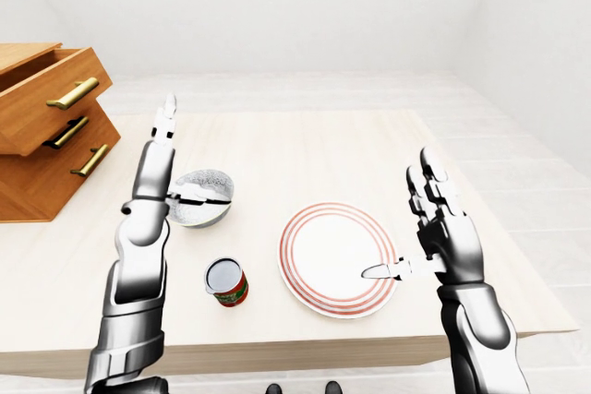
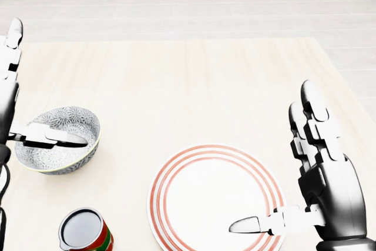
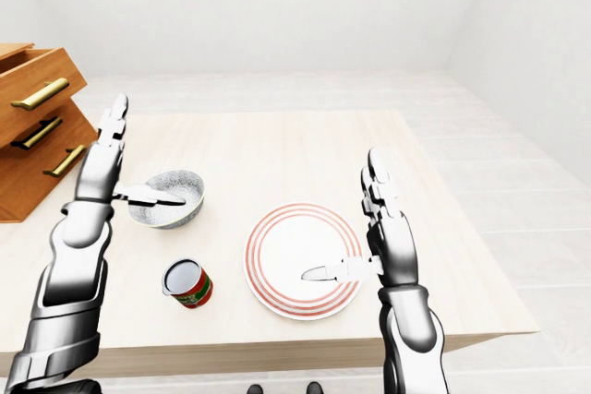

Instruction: Put the bowl on the plate.

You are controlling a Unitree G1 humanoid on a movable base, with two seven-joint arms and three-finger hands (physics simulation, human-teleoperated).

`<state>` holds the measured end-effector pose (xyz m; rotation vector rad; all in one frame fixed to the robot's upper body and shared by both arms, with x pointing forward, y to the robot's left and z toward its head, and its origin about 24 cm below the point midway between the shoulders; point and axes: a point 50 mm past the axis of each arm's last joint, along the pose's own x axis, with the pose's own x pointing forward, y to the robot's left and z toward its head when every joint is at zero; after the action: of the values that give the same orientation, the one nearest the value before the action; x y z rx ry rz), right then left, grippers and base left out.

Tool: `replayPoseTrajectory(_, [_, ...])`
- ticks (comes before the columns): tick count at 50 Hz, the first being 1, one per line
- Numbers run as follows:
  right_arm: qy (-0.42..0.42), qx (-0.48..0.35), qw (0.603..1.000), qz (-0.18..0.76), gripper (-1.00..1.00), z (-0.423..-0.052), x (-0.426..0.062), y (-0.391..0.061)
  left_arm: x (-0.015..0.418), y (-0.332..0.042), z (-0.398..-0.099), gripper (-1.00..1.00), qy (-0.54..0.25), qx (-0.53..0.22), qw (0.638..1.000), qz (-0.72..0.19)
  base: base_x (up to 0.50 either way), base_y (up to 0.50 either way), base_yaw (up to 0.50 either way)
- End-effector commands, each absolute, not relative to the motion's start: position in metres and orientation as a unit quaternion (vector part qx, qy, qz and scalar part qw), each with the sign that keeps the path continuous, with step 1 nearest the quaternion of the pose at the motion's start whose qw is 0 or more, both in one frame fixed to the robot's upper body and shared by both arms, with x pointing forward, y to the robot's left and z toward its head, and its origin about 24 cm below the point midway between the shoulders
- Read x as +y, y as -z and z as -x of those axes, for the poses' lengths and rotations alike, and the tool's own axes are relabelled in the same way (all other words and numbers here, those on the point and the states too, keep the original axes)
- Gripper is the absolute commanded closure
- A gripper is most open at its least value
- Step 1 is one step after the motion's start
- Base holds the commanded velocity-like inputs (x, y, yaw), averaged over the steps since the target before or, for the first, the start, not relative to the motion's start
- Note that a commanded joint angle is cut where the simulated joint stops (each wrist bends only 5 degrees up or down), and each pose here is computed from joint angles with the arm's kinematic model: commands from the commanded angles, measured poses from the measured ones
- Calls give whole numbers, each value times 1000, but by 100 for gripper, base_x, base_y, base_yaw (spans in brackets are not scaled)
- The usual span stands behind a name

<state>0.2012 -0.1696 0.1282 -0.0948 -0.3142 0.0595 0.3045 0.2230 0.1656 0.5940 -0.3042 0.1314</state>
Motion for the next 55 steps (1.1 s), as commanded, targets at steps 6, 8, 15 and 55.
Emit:
replayPoseTrajectory(6, [-29, -139, 989, 46, -100, -202, -172, -121, 234, -146, -309, -100, -87, -74, 874, -473, 0, 0, 0])
replayPoseTrajectory(8, [-29, -139, 989, 46, -100, -203, -172, -120, 236, -141, -308, -100, -86, -60, 867, -487, 0, 0, 0])
replayPoseTrajectory(15, [-30, -137, 989, 46, -100, -203, -171, -119, 238, -124, -308, -100, -86, -40, 838, -537, 0, 0, 0])
replayPoseTrajectory(55, [-30, -137, 989, 51, -100, -201, -172, -120, 238, -89, -347, -100, -100, -19, 770, -629, 0, 0, 0])
